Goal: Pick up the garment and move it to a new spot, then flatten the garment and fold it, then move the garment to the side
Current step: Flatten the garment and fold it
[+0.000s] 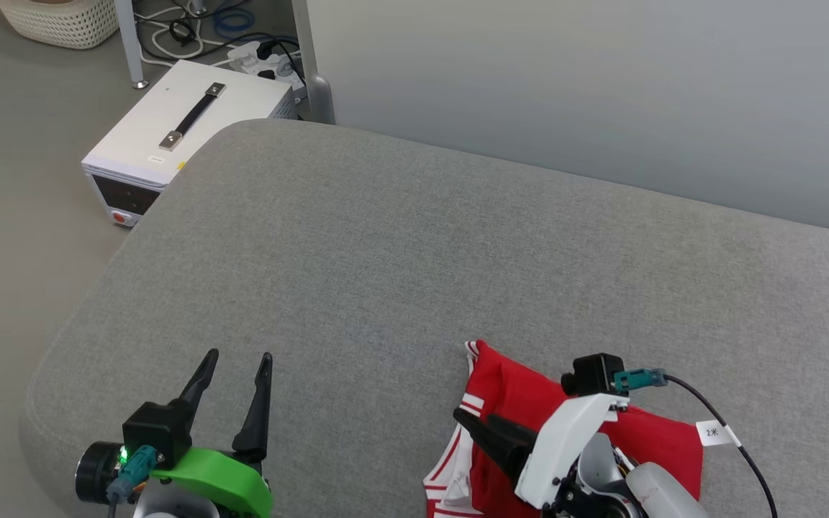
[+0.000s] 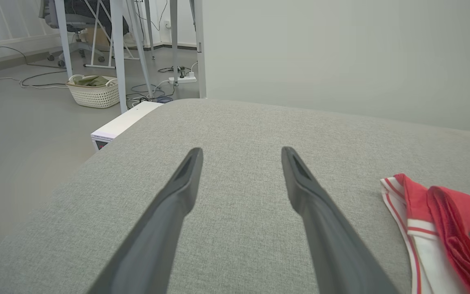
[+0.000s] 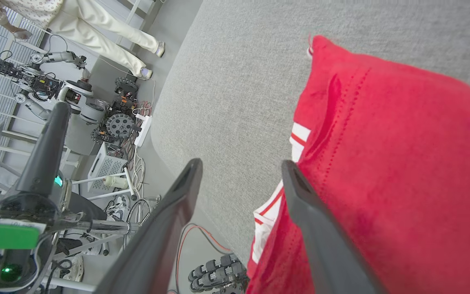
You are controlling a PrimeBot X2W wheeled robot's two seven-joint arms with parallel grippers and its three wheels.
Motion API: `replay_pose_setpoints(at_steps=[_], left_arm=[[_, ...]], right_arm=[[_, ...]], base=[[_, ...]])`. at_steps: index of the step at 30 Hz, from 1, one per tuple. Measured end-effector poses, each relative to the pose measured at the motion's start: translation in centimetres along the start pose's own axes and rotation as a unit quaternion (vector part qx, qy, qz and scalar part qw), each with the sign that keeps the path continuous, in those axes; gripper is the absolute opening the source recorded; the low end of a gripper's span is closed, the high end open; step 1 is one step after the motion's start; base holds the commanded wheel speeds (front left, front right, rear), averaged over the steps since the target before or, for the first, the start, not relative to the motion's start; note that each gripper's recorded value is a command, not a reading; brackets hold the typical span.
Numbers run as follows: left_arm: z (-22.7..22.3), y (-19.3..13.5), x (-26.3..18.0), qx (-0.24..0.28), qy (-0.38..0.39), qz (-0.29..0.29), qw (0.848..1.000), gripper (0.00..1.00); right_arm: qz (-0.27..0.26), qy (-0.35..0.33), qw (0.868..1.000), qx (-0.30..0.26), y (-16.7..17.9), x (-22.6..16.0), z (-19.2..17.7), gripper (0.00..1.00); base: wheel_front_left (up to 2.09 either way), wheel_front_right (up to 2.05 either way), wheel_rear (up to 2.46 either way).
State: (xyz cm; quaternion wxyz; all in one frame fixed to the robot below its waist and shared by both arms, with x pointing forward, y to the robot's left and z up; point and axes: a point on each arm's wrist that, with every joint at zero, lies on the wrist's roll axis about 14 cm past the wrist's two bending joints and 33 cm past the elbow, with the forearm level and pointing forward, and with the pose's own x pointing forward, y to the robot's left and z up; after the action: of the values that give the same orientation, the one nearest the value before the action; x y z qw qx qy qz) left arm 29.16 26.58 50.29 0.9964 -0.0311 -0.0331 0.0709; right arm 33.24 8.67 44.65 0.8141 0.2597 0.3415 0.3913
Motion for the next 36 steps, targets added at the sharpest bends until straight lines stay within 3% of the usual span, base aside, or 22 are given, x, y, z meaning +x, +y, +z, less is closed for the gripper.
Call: replay_pose_setpoints(at_steps=[7, 13, 16, 21, 29, 32, 36], left_arm=[[0.3, -0.8, 0.4, -0.002, -0.006, -0.013, 1.0, 1.0], [0.9, -2.3, 1.2, -0.006, -0.018, -0.037, 0.999, 1.0], [1.3, -3.3, 1.7, -0.011, -0.023, -0.052, 0.998, 1.0], [1.6, -5.0, 2.5, -0.015, -0.029, -0.078, 0.996, 1.0], [2.2, -7.6, 3.6, -0.03, -0.038, -0.112, 0.992, 1.0], [2.4, -8.8, 3.9, -0.033, -0.041, -0.128, 0.99, 1.0], [2.5, -10.0, 3.9, -0.034, -0.043, -0.147, 0.988, 1.0]], right_arm=[[0.019, -0.03, 0.999, -0.011, 1.5, -0.4, 2.0, 1.0], [-0.015, -0.102, 0.985, -0.136, 1.5, -2.2, 6.9, 1.0], [-0.051, -0.141, 0.964, -0.218, 0.5, -4.4, 9.9, 1.0], [-0.125, -0.211, 0.916, -0.318, -2.1, -9.5, 14.8, 1.0], [-0.227, -0.288, 0.836, -0.409, -5.2, -18.1, 18.4, 1.0], [-0.255, -0.308, 0.82, -0.409, -6.2, -20.5, 17.9, 1.0], [-0.276, -0.342, 0.813, -0.382, -6.7, -22.9, 16.9, 1.0]], base=[[0.0, 0.0, 0.0], [0.0, 0.0, 0.0], [0.0, 0.0, 0.0], [0.0, 0.0, 0.0], [0.0, 0.0, 0.0], [0.0, 0.0, 0.0], [0.0, 0.0, 0.0]])
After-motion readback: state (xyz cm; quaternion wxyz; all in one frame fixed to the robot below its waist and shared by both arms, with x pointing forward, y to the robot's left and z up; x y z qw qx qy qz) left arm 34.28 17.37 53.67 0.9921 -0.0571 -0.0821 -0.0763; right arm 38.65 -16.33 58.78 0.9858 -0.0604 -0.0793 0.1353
